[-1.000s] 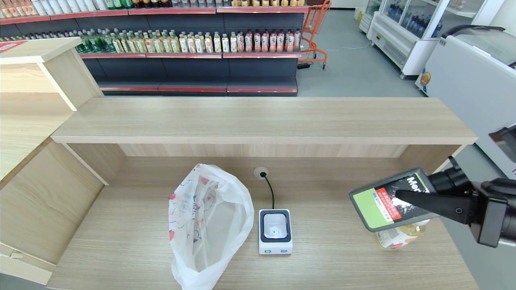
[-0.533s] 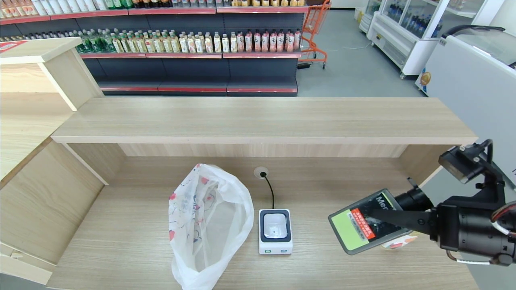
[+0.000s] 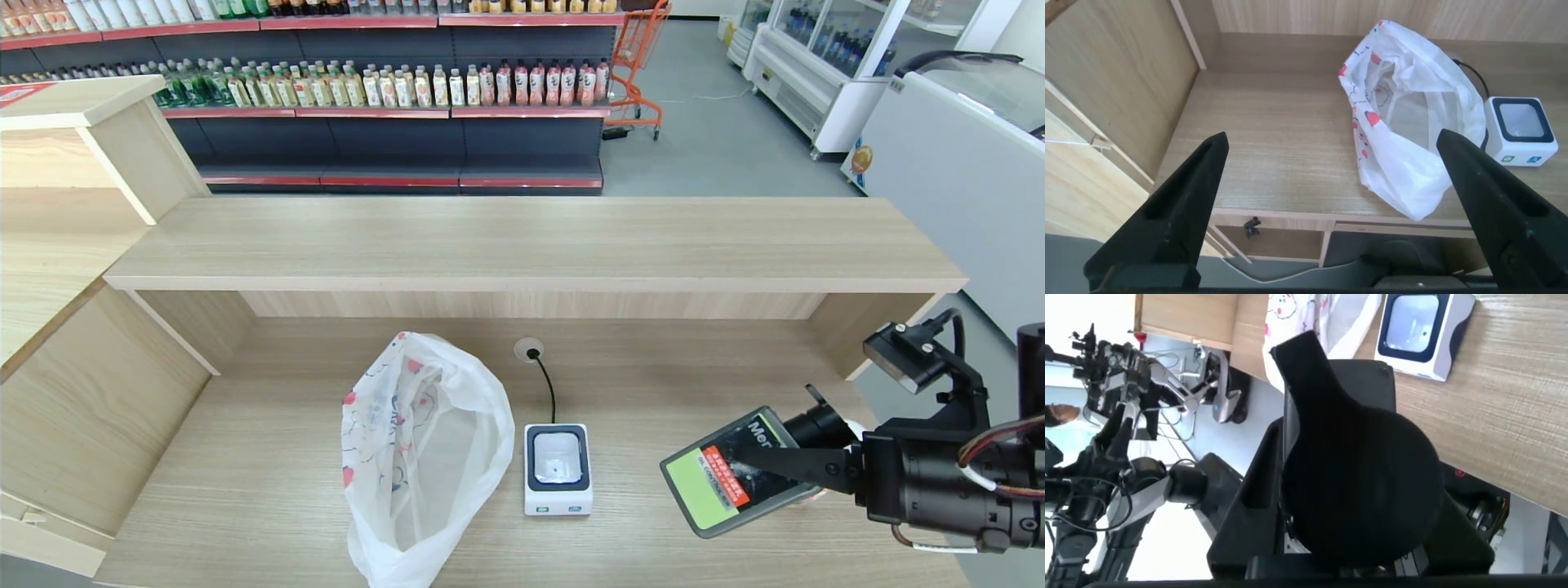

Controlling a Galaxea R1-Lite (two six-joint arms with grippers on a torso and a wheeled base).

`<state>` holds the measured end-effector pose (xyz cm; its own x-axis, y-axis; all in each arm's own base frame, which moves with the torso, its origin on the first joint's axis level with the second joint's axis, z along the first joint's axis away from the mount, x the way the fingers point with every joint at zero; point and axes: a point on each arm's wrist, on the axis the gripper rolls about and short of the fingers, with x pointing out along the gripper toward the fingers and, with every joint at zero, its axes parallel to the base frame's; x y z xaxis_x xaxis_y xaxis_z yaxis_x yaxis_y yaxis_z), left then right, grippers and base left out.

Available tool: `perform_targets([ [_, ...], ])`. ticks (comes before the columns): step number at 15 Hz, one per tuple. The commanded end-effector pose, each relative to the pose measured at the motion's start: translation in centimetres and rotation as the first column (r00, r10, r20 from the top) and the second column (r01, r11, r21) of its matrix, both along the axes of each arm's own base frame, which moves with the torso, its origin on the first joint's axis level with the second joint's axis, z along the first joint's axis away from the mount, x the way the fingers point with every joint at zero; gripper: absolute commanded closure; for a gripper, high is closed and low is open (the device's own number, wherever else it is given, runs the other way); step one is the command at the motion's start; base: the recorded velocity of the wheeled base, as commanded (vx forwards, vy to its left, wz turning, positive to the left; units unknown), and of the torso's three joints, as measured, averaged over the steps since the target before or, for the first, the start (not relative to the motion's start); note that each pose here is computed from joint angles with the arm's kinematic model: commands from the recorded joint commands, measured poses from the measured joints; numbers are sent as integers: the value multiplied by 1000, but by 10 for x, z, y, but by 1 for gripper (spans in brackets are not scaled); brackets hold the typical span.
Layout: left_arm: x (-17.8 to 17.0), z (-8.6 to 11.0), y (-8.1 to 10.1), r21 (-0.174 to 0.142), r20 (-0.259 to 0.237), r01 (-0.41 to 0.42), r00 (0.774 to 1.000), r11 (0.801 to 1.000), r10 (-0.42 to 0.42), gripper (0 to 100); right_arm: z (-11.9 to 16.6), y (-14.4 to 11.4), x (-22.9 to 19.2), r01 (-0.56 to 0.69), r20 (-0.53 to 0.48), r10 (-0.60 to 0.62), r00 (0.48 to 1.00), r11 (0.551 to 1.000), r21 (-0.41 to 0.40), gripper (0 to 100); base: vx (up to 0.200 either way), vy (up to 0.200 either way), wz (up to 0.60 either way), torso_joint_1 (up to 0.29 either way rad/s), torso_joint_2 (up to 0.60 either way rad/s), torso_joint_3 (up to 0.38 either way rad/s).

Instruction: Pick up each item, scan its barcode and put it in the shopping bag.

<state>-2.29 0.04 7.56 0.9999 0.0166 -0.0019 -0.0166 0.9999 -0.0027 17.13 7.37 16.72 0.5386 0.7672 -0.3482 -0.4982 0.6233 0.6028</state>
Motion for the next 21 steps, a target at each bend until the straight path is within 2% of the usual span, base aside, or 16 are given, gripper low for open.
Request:
perform_targets([
  [1,0,0,0,-3,0,0,1000,1000,0,0,-1,0,-1,-1,-5,1,1000,1000,-1,100,0,0,0,0,0,0],
  [8,0,0,0,3,0,0,1000,1000,0,0,-5,-1,-4,-2,-12,2,1000,1000,-7,100,0,0,0,0,0,0],
  [11,0,0,0,-2,2,0,1000,1000,0,0,-8,1,1,-7,-29,6,1000,1000,-15,100,0,200,0,-1,2,4],
  [13,0,0,0,-3,2,0,1000,1000,0,0,-11,4,9,3,-22,-4,1000,999,-47,100,0,200,0,22,14,5],
  [14,0,0,0,-3,2,0,1000,1000,0,0,-6,12,19,53,33,-50,998,993,-105,100,0,200,0,7,7,7],
  [16,0,0,0,-2,2,0,1000,1000,0,0,-10,22,30,106,35,-102,994,981,-161,100,0,200,0,-5,0,7],
  [18,0,0,0,0,0,0,1000,1000,0,0,-29,29,52,157,19,-157,987,954,-256,100,0,100,0,1,1,1],
  [21,0,0,0,0,0,0,1000,1000,0,0,-52,40,80,152,-44,-173,984,938,-311,100,0,0,0,0,0,0],
])
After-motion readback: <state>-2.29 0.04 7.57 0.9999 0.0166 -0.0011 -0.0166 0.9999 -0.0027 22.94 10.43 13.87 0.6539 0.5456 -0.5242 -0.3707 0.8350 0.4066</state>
